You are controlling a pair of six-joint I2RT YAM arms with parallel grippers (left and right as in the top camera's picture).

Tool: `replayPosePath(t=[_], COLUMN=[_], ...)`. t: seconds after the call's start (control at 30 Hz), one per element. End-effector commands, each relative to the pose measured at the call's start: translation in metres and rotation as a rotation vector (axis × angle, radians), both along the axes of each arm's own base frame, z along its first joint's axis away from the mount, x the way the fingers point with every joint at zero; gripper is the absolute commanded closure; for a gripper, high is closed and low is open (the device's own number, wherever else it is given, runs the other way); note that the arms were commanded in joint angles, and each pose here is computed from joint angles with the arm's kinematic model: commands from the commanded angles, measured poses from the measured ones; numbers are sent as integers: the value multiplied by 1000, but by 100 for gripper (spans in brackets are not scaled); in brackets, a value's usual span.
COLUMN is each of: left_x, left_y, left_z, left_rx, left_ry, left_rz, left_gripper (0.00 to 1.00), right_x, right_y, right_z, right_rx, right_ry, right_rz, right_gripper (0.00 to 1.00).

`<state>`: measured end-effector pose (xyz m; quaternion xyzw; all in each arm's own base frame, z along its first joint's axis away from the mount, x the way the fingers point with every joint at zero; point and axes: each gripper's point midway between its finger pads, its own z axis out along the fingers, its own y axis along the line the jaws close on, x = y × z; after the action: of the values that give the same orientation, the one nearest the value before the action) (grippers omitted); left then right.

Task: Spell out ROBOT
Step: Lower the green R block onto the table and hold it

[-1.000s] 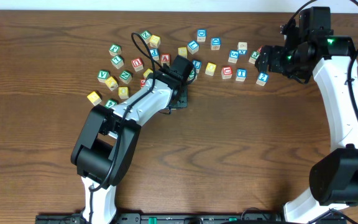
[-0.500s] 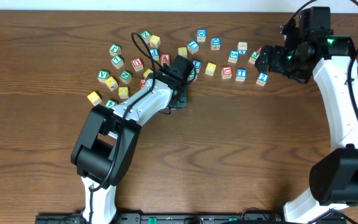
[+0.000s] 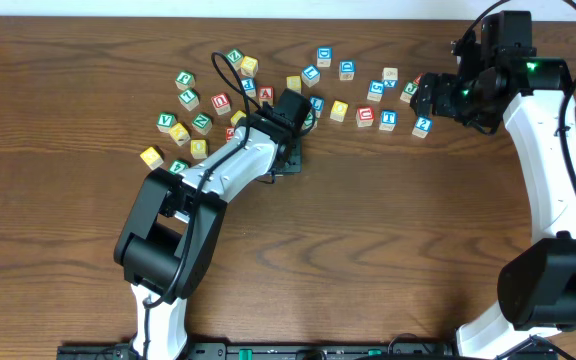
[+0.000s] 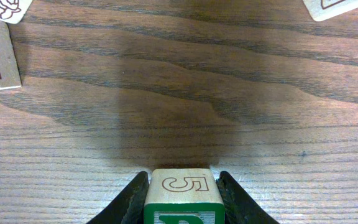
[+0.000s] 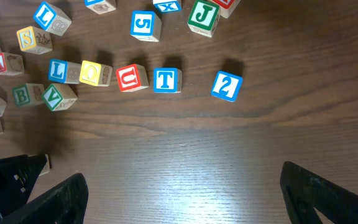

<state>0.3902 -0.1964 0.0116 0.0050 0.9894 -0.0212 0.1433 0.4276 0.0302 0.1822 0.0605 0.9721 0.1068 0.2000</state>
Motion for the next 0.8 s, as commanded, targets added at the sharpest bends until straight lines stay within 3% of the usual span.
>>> replayPosePath(t=[0.0, 0.1, 0.2, 0.27, 0.3, 0.33, 0.43, 0.77], left_x=[0, 0, 0, 0, 0, 0, 0, 1], left_y=[5, 5, 5, 5, 5, 5, 5, 5], left_z=[1, 1, 1, 1, 1, 1, 1, 1], left_rx=[21, 21, 21, 21, 21, 21, 21, 20], left_ry=[-8, -8, -8, -9, -9, -9, -9, -10], left_rz=[-4, -4, -4, -4, -4, -4, -4, -5], left_gripper=[69, 72, 87, 89, 79, 63, 38, 38], right_x=[4, 4, 4, 4, 4, 4, 4, 4], right_y=[-2, -2, -2, -2, -2, -2, -2, -2], right_z=[2, 2, 2, 2, 2, 2, 2, 2], right_rx=[0, 0, 0, 0, 0, 0, 0, 0], right_ry=[-4, -4, -4, -5, -4, -4, -4, -5], right_rz=[-13, -13, -13, -13, -13, -13, -13, -14], right_gripper=[6, 6, 6, 6, 6, 6, 6, 6])
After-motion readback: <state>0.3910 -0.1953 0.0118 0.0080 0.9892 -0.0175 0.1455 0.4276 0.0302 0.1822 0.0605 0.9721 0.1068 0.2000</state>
